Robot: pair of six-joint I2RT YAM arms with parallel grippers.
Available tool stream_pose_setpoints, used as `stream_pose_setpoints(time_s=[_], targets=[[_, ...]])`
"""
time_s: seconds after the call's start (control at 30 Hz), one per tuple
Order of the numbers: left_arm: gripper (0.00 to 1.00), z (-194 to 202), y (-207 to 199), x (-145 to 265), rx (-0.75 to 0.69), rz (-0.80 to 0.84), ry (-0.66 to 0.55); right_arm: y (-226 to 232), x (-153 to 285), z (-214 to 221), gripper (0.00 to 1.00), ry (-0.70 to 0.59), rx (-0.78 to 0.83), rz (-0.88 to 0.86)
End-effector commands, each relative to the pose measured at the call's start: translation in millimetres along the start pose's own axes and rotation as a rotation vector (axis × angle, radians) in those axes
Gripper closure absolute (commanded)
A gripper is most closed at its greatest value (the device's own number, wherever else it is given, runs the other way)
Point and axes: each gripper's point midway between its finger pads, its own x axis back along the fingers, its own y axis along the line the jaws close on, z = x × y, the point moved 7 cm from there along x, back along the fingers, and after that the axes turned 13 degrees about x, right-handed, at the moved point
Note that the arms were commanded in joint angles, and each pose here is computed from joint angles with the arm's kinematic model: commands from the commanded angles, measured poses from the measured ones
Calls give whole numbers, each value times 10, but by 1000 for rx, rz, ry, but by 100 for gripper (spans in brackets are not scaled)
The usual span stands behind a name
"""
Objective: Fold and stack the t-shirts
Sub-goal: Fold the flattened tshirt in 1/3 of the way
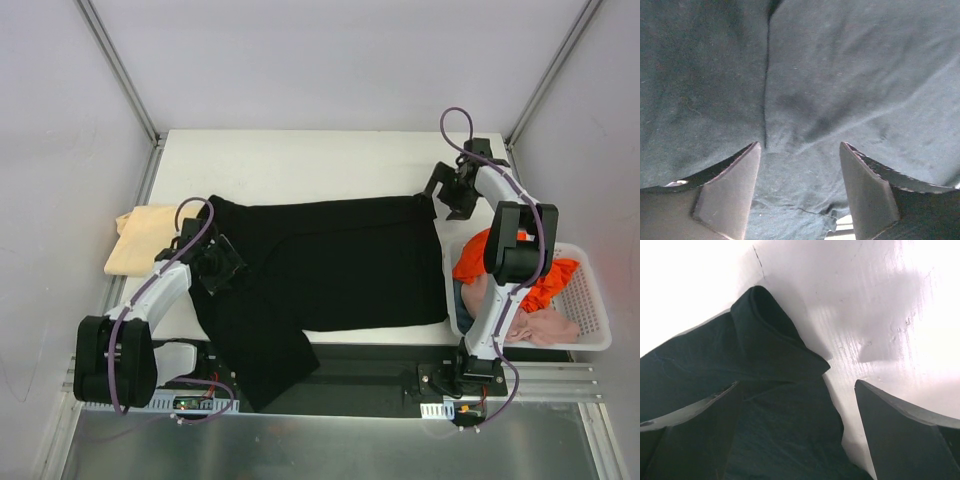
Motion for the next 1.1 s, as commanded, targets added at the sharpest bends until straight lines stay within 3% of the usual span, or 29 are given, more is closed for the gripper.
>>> stream_pose_setpoints(time_s=[0.0,0.17,0.3,0.5,0.53,0.73,0.83,0.97,1.07], targets=[[42,21,-36,-73,-12,-37,16,57,195,-140,4,-41,44,-51],[55,-10,-59,-154,-25,-80,12,36,138,-145,9,-16,57,-62],[77,-47,-102,-165,-30,-83,5,16,104,-122,10,4,75,-58],[92,-101,-203,-68,-56,-37,-30,-20,81,-83,11,28,90,-38],[100,-106,-210,-51,-57,-33,-35,-25,88,-75,11,32,92,-34],[100,-173,-233,59,-68,-19,-114,-4,94,-51,21,45,93,-58],[100,-230,-299,146,-74,6,-161,-37,97,-5,22,76,156,-58],[100,-287,-407,252,-87,46,-198,-79,114,39,34,109,262,-71],[100,-363,-488,313,-90,57,-242,-15,115,27,38,97,313,-155]])
